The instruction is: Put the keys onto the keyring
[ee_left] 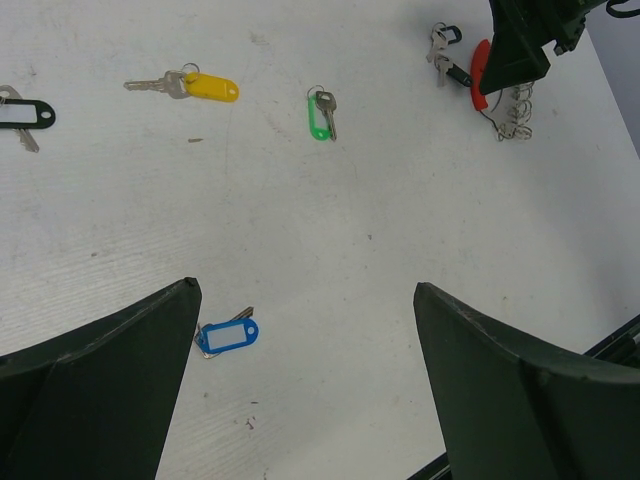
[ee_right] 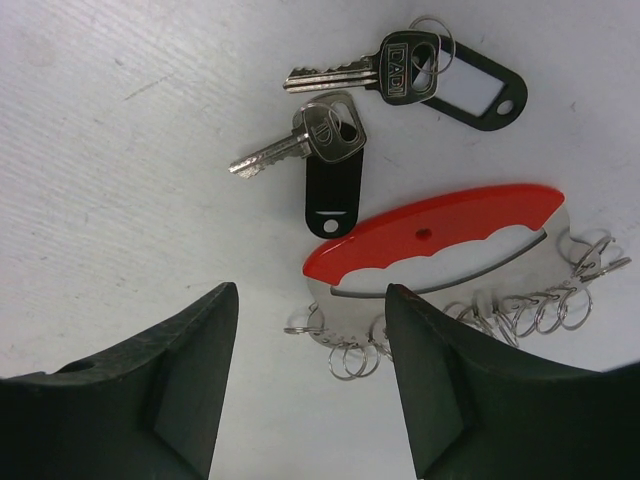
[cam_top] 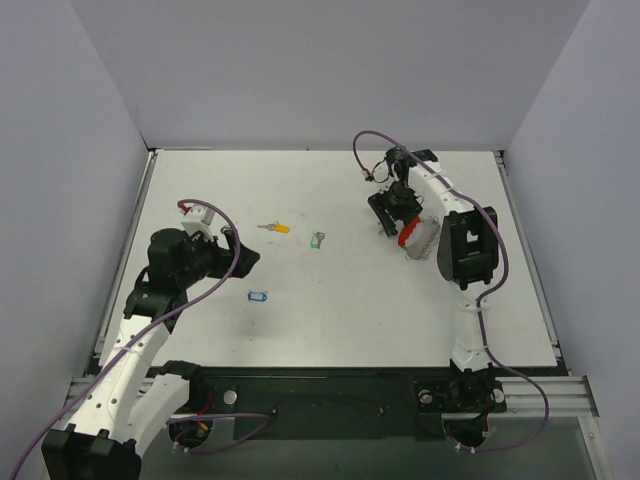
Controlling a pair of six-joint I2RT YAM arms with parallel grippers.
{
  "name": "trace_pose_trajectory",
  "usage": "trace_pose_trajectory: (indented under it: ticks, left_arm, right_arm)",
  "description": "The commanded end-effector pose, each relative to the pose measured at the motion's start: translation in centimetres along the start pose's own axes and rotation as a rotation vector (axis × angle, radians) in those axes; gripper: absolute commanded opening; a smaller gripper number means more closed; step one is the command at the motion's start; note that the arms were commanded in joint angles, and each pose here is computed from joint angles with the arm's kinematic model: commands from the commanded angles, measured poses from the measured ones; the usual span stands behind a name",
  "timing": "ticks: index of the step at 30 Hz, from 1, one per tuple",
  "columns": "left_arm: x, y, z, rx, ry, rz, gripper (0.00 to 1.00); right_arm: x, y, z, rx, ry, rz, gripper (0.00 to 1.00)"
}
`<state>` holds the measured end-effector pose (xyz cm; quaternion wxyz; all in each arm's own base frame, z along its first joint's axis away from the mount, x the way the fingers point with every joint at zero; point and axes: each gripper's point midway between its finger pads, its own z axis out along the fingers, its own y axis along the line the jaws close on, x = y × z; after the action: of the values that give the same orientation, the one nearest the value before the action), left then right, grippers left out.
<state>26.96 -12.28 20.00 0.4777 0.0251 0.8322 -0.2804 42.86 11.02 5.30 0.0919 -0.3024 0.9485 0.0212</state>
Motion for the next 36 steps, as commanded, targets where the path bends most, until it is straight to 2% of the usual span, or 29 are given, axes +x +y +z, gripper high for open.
trace_pose_trajectory:
  ticks: [1, 36]
  left_arm:
    - [-0.9, -0.3, 0.0, 0.022, -0.032, 0.015, 0.99]
    - [-0.9, -0.1, 0.2, 0.024, -0.030, 0.007, 0.99]
  right_arm:
    - [0.6, 0.1, 0.1, 0.025, 0.071, -0.018, 0.55]
    - [0.6, -0.4, 3.7, 0.015, 0.151, -0.032, 0.43]
